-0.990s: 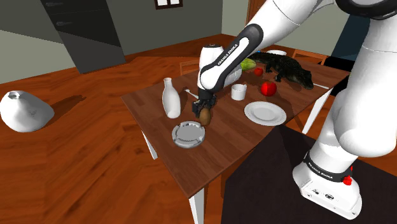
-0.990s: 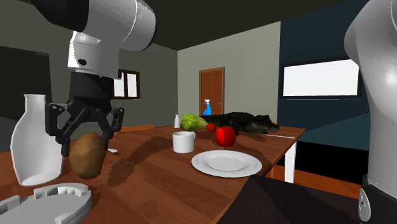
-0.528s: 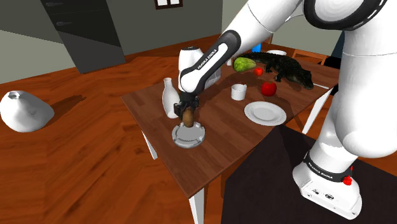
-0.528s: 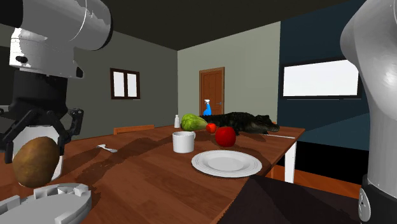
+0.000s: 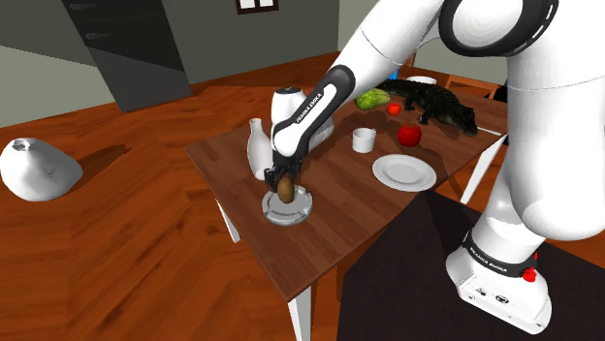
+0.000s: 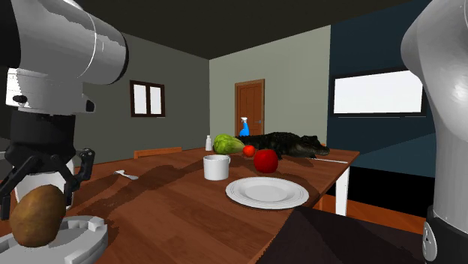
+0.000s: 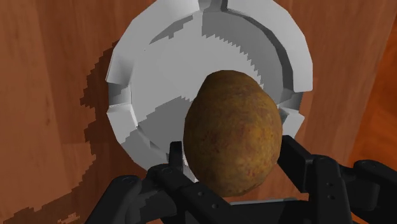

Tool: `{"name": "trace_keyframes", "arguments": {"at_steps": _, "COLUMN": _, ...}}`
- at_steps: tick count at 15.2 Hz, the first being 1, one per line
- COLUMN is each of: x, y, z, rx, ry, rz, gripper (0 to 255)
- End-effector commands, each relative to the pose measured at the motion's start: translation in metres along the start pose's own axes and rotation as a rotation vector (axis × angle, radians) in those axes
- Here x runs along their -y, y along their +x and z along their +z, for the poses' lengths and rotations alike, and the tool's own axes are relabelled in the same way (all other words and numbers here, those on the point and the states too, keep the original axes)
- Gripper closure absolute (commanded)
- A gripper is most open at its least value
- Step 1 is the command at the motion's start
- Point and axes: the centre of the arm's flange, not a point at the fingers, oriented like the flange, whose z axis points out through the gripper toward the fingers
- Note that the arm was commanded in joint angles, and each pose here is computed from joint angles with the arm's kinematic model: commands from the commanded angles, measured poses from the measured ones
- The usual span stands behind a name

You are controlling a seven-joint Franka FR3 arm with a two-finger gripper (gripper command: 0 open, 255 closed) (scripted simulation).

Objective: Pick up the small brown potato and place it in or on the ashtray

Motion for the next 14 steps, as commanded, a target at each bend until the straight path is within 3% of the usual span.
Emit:
{"name": "trace_keyframes", "arguments": {"at_steps": 1, "x": -0.001, "y": 0.000, "z": 0.010, "rx": -0.001, "ry": 0.000, "rz": 0.000, "gripper": 255}}
{"name": "trace_keyframes", "arguments": {"at_steps": 4, "x": -0.003, "y": -0.002, "z": 0.028, "rx": -0.001, "ry": 0.000, "rz": 0.000, "gripper": 255}}
{"name": "trace_keyframes", "arguments": {"at_steps": 12, "x": -0.003, "y": -0.002, "z": 0.028, "rx": -0.001, "ry": 0.000, "rz": 0.000, "gripper": 255}}
{"name": "trace_keyframes", "arguments": {"at_steps": 13, "x": -0.002, "y": -0.001, "z": 0.030, "rx": -0.001, "ry": 0.000, "rz": 0.000, "gripper": 0}}
{"name": "trace_keyframes", "arguments": {"at_steps": 14, "x": -0.002, "y": 0.000, "z": 0.031, "rx": 0.000, "ry": 0.000, "rz": 0.000, "gripper": 0}}
